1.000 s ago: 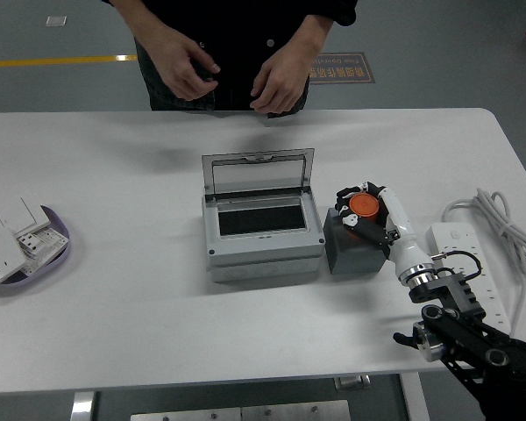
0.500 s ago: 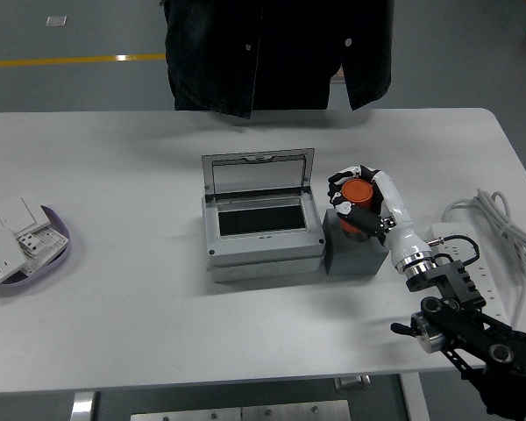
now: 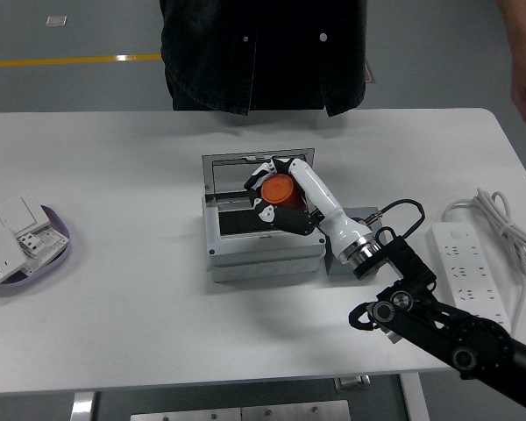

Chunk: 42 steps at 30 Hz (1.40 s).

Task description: Pick up the cylinder from the cube,place it in the box,flap close box

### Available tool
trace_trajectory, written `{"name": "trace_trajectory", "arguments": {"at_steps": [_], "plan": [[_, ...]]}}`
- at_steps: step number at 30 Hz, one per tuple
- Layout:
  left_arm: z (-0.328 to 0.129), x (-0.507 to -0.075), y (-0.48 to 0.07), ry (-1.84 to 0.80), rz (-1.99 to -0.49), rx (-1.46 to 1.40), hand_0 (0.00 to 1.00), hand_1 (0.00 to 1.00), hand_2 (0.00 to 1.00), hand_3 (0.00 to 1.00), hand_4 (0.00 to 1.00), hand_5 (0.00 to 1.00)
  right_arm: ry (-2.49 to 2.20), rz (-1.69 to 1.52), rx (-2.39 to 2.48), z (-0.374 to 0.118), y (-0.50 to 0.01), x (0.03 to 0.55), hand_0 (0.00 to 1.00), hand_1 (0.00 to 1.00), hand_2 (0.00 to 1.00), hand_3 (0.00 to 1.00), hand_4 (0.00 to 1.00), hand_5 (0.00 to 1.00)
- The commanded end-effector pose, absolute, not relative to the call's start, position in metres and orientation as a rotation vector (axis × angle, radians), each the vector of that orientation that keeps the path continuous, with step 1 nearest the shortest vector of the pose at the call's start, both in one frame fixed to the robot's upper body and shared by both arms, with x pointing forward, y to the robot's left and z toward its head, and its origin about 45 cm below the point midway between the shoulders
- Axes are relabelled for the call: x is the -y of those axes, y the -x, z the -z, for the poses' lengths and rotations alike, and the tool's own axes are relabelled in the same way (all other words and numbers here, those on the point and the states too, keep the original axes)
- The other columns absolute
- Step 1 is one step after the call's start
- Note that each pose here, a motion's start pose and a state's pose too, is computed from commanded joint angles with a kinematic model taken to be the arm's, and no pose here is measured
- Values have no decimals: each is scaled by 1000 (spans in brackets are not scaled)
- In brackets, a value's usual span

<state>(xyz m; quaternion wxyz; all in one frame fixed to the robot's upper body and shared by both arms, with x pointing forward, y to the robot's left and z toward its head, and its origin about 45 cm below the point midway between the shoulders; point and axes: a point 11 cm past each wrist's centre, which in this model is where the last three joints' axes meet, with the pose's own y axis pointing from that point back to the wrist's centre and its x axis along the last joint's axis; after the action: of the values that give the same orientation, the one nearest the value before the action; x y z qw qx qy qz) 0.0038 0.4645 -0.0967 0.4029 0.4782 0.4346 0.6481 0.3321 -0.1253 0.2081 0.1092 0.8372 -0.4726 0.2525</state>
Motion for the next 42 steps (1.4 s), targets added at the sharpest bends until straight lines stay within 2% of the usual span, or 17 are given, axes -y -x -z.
{"name": "trace_trajectory", "arguments": {"at_steps": [1,2,10,20,37,38,42], "plan": [[97,-465,-4,-1209,-1638,-1098,597,638,646,679,805,242,-2447,-778,1342,-208,-333,119,141,167,206,178,2,2],[96,-466,-3,-1210,-1639,-1098,597,639,646,679,806,243,-2425,-825,1279,-208,-333,112,46,130,202,168,2,2],[96,-467,-4,-1213,-1640,-1097,597,638,645,679,805,243,-2226,-1078,967,-200,-330,71,47,138,203,169,2,2],[95,-468,-5,-1215,-1641,-1093,597,638,645,679,805,243,-1904,-1286,893,-191,-348,73,81,158,228,204,2,2],[96,-468,-4,-1219,-1637,-1094,597,638,645,678,803,242,-1869,-1252,875,-181,-356,79,93,165,243,225,2,2],[96,-468,-4,-1219,-1636,-1094,597,638,644,678,803,243,-1868,-1246,875,-180,-356,80,268,323,388,430,160,2],[96,-468,-4,-1219,-1636,-1093,597,638,644,678,803,243,-1863,-1231,870,-178,-357,81,268,323,388,430,160,2]]}}
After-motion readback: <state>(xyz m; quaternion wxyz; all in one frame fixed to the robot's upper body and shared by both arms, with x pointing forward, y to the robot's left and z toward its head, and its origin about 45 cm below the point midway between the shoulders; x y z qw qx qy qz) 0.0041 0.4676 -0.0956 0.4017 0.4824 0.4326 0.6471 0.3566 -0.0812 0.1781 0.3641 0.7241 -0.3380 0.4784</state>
